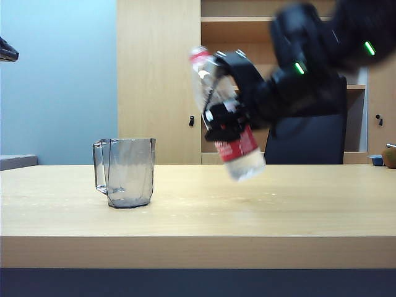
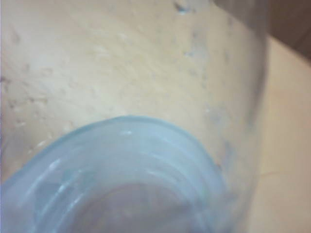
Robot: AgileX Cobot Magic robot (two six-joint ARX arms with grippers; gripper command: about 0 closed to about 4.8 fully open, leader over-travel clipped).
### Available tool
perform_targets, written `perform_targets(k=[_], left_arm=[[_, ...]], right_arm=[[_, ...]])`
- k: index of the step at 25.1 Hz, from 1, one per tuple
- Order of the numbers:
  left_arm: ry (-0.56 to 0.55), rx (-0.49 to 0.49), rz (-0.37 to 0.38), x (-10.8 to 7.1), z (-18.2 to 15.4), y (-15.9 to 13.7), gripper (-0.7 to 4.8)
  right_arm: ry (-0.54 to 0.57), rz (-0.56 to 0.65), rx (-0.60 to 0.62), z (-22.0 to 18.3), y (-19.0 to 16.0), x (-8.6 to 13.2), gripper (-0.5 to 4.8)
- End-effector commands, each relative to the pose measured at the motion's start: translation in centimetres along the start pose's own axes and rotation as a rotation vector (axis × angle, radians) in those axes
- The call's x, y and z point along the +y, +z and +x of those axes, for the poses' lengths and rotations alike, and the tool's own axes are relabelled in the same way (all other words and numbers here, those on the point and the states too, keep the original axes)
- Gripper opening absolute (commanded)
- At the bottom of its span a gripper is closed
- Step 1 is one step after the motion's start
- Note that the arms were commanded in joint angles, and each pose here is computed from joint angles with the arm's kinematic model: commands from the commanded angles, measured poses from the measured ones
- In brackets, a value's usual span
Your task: Pick up the mineral water bottle on the table and pour water into the mug until it's half full.
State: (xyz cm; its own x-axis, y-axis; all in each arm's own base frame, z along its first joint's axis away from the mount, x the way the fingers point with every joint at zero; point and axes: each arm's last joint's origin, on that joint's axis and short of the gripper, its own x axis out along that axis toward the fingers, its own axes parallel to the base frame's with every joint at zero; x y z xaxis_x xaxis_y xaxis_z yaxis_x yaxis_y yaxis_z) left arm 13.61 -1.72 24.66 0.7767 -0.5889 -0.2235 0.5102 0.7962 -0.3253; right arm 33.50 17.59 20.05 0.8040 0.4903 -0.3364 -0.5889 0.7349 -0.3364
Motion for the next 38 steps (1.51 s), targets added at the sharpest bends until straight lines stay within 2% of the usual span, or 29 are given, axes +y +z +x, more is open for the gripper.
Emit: perform_targets(k=[1, 4, 5, 8, 16, 22, 25, 29, 31, 34, 38], left_arm=[[-0.001, -0.013, 0.013, -0.1, -0.1, 0.2, -0.02], [0.006, -0.016, 0.015, 0.0, -0.1, 0.2, -0.02], [0.039, -0.022, 0.015, 0.0, -0.1, 0.3, -0.02], [0.085, -0.034, 0.017, 0.2, -0.1, 0.3, -0.02], [0.149, -0.046, 0.016, 0.4, -0.1, 0.4, -0.02], [0.155, -0.047, 0.023, 0.4, -0.1, 0.4, -0.02], [0.150, -0.040, 0.104, 0.3, -0.1, 0.4, -0.02], [0.151, -0.037, 0.176, 0.3, -0.1, 0.4, -0.02], [0.148, -0.042, 0.184, 0.3, -0.1, 0.5, -0.02], [0.096, -0.041, 0.187, 0.2, -0.1, 0.5, -0.02], [0.097, -0.042, 0.187, 0.2, -0.1, 0.5, -0.02]], right_arm=[[-0.074, -0.257, 0.192, 0.1, 2.9, 0.7, 2.92], [-0.105, -0.423, 0.253, 0.1, 4.5, 1.8, 2.92], [-0.146, -0.528, 0.276, 0.0, 5.2, 2.5, 2.92], [-0.185, -0.718, 0.346, -0.2, 5.6, 3.5, 2.92], [-0.255, -0.843, 0.439, -0.3, 5.6, 3.3, 2.92], [-0.274, -0.917, 0.471, -0.4, 5.7, 3.2, 2.92], [-0.295, -0.935, 0.488, -0.4, 5.9, 3.0, 2.92], [-0.326, -0.925, 0.481, -0.4, 6.7, 2.7, 2.92], [-0.339, -0.918, 0.467, -0.5, 7.4, 2.5, 2.92], [-0.325, -0.977, 0.480, -0.5, 7.4, 2.5, 2.92], [-0.318, -1.017, 0.492, -0.5, 7.4, 2.5, 2.92]])
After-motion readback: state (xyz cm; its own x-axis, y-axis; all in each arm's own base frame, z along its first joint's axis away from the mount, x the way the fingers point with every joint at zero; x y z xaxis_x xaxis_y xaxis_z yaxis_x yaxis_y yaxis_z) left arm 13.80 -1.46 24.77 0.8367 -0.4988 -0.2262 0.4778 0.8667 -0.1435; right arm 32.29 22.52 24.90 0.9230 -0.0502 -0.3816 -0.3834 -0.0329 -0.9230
